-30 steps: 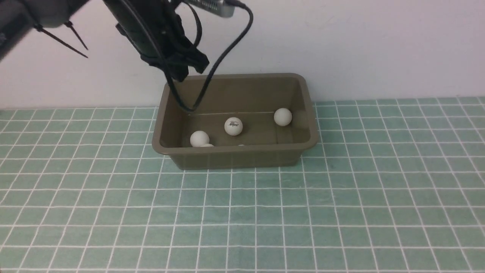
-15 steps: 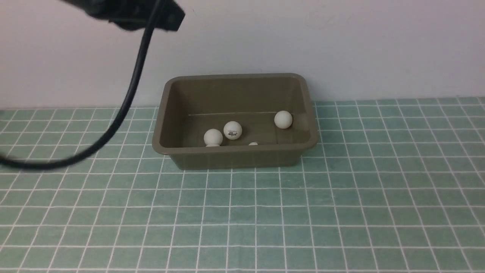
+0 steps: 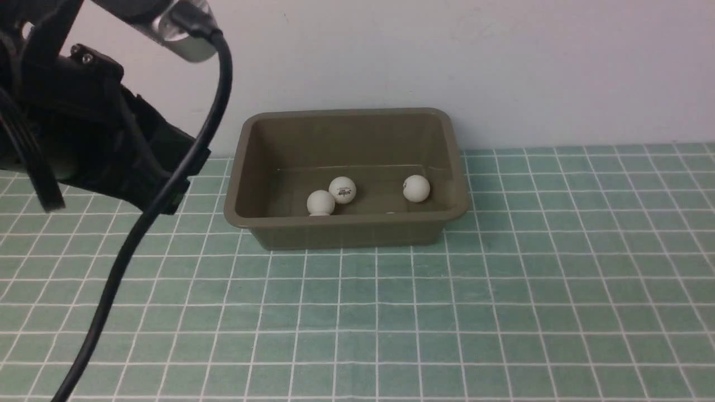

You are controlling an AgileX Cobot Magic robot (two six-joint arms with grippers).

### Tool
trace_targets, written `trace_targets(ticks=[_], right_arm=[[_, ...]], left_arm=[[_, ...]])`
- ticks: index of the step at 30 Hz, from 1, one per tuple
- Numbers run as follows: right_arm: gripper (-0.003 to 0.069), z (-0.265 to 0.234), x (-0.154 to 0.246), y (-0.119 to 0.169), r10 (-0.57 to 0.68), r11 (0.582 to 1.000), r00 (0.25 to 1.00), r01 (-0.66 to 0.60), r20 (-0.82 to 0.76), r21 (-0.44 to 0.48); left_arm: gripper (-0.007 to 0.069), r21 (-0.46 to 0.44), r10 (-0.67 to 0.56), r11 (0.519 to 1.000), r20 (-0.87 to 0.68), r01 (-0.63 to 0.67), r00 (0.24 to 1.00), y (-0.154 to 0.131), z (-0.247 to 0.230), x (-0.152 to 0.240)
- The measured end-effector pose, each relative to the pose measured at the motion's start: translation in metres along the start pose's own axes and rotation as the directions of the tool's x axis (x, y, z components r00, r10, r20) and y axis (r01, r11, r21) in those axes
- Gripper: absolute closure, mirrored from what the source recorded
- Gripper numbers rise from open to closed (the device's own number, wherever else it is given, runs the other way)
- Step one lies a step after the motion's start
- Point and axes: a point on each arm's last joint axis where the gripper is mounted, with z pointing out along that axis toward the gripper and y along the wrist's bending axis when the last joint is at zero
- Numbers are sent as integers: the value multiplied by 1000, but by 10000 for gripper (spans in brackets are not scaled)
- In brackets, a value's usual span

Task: Put the table tennis balls in the box on the green coffee tablecloth.

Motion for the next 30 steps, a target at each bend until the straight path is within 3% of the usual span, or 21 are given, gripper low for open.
trace_targets(ticks=[4, 11, 15, 18, 24, 30], right_arm=[[676, 0, 0, 0, -3, 1000, 1000, 3, -4, 1], [676, 0, 0, 0, -3, 1000, 1000, 3, -5, 1], [676, 0, 0, 0, -3, 1000, 1000, 3, -5, 1], [676, 0, 1, 0, -3, 1000, 1000, 3, -6, 1], [676, 0, 1, 0, -4, 1000, 1000, 4, -7, 1], [676, 0, 1, 0, -6, 1000, 1000, 6, -8, 3]], left_arm=[[629, -126, -83, 988, 88, 94, 993, 14, -4, 27], [629, -349, -238, 876, 286, 332, 928, 13, -13, 137], [629, -393, -286, 809, 387, 437, 877, -3, -6, 194], [629, -401, -270, 789, 453, 465, 849, -16, -1, 224], [629, -401, -239, 786, 506, 471, 829, -36, 10, 266], [629, -405, -186, 797, 542, 448, 820, -44, 6, 275]])
